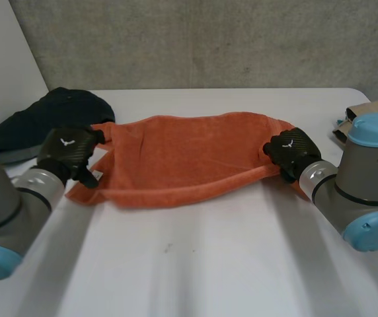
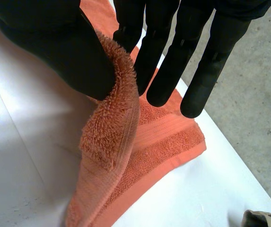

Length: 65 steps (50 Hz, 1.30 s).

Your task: Fold the laundry.

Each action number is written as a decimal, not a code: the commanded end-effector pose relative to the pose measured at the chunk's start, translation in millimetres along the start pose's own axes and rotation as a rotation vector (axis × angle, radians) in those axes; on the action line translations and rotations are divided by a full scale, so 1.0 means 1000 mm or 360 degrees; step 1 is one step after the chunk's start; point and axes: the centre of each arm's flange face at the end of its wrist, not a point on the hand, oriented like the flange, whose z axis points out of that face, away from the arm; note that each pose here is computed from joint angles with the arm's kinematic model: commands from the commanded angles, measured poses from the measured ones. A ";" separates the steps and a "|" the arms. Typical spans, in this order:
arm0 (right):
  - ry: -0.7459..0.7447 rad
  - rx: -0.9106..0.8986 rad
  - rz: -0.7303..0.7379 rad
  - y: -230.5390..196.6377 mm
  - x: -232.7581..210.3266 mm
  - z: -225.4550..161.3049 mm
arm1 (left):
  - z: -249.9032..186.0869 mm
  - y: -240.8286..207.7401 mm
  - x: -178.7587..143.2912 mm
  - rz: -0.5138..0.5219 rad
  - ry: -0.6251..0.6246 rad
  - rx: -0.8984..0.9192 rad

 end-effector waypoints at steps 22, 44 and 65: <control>-0.0005 -0.0009 -0.0004 0.002 -0.002 -0.002 | 0.006 0.058 -0.030 -0.0189 0.0197 -0.0334; 0.0022 -0.0046 0.0007 0.008 0.002 -0.002 | 0.047 0.073 -0.001 -0.0088 0.0283 -0.0151; 0.0259 -0.0076 -0.0447 -0.077 0.091 -0.108 | -0.075 -0.071 -0.047 0.0173 -0.0131 0.0187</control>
